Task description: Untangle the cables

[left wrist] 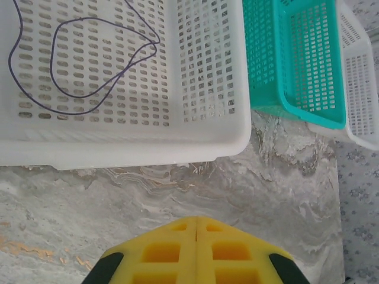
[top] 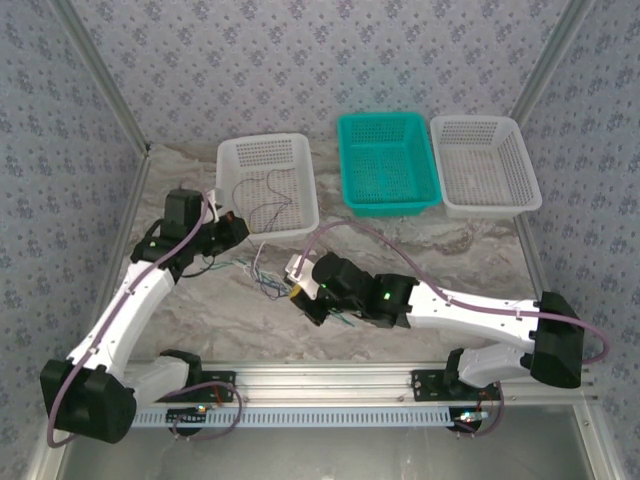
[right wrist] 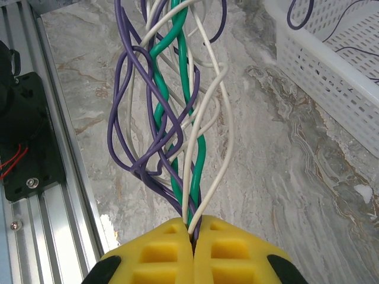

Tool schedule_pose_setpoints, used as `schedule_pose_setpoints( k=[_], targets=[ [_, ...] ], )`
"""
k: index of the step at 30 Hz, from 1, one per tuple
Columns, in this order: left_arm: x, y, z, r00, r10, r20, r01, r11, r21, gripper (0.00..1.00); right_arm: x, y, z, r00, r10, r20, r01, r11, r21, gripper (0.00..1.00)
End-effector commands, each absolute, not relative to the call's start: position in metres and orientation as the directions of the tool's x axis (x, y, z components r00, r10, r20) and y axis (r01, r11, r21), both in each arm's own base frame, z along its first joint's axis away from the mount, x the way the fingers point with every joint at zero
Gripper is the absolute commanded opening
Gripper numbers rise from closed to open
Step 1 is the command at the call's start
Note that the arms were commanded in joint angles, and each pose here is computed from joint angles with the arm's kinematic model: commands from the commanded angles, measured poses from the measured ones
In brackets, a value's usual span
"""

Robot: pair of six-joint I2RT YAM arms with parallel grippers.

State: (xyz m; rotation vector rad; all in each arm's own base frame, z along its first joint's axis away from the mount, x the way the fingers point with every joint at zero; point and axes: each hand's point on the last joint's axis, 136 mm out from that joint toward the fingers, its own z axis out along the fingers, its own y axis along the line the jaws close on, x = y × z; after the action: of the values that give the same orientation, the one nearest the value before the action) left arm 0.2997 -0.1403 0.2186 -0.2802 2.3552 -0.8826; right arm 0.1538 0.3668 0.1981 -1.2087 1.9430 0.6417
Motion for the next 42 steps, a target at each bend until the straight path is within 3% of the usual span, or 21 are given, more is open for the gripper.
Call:
schedule_pose_setpoints(
  k=[1, 7, 9, 13, 19, 22, 28, 32, 34, 36, 39, 40, 42],
  targets=[
    [0.303, -0.144, 0.263, -0.726, -0.403, -0.556, 0.128, 0.717, -0.686, 0.00, 0.159, 0.360, 0.180, -0.268, -0.559, -0.784, -0.889, 0.458, -0.023, 0.00],
    [0.295, -0.162, 0.347, -0.622, -0.399, -0.674, 0.367, 0.611, -0.701, 0.00, 0.168, 0.350, 0.100, -0.406, -0.628, -0.664, -0.851, 0.525, 0.024, 0.18],
    [0.292, -0.168, 0.355, -0.621, -0.379, -0.686, 0.400, 0.600, -0.693, 0.00, 0.171, 0.353, 0.096, -0.433, -0.614, -0.660, -0.837, 0.545, 0.042, 0.38],
    [0.288, -0.176, 0.339, -0.643, -0.327, -0.692, 0.402, 0.626, -0.669, 0.00, 0.178, 0.357, 0.128, -0.421, -0.545, -0.726, -0.821, 0.568, 0.050, 0.61],
    [0.281, -0.188, 0.316, -0.674, -0.281, -0.683, 0.405, 0.633, -0.660, 0.00, 0.194, 0.352, 0.217, -0.363, -0.314, -0.877, -0.813, 0.567, 0.134, 0.97],
    [0.278, -0.193, 0.318, -0.675, -0.270, -0.686, 0.420, 0.624, -0.659, 0.00, 0.214, 0.350, 0.251, -0.308, -0.189, -0.932, -0.806, 0.572, 0.150, 1.00],
    [0.271, -0.197, 0.335, -0.658, -0.264, -0.706, 0.455, 0.607, -0.651, 0.00, 0.247, 0.384, 0.293, -0.018, 0.023, -1.000, -0.848, 0.529, 0.027, 0.93],
    [0.266, -0.198, 0.344, -0.649, -0.265, -0.713, 0.471, 0.597, -0.650, 0.00, 0.267, 0.417, 0.287, 0.037, 0.015, -0.999, -0.856, 0.516, -0.024, 0.85],
    [0.262, -0.197, 0.351, -0.640, -0.273, -0.718, 0.483, 0.584, -0.652, 0.00, 0.279, 0.429, 0.282, 0.032, 0.006, -0.999, -0.852, 0.522, -0.024, 0.72],
    [0.258, -0.197, 0.355, -0.631, -0.277, -0.725, 0.493, 0.579, -0.650, 0.00, 0.287, 0.435, 0.276, 0.024, 0.002, -1.000, -0.849, 0.527, -0.019, 0.50],
    [0.252, -0.193, 0.360, -0.614, -0.274, -0.740, 0.504, 0.586, -0.635, 0.00, 0.287, 0.436, 0.275, -0.010, -0.020, -1.000, -0.875, 0.484, -0.001, 0.06],
    [0.249, -0.191, 0.361, -0.609, -0.271, -0.745, 0.506, 0.591, -0.629, 0.00, 0.284, 0.434, 0.276, -0.017, -0.024, -1.000, -0.881, 0.473, 0.004, 0.00],
    [0.247, -0.188, 0.361, -0.600, -0.273, -0.752, 0.504, 0.601, -0.620, 0.00, 0.278, 0.427, 0.281, -0.015, -0.021, -1.000, -0.885, 0.466, 0.003, 0.00]
  ],
)
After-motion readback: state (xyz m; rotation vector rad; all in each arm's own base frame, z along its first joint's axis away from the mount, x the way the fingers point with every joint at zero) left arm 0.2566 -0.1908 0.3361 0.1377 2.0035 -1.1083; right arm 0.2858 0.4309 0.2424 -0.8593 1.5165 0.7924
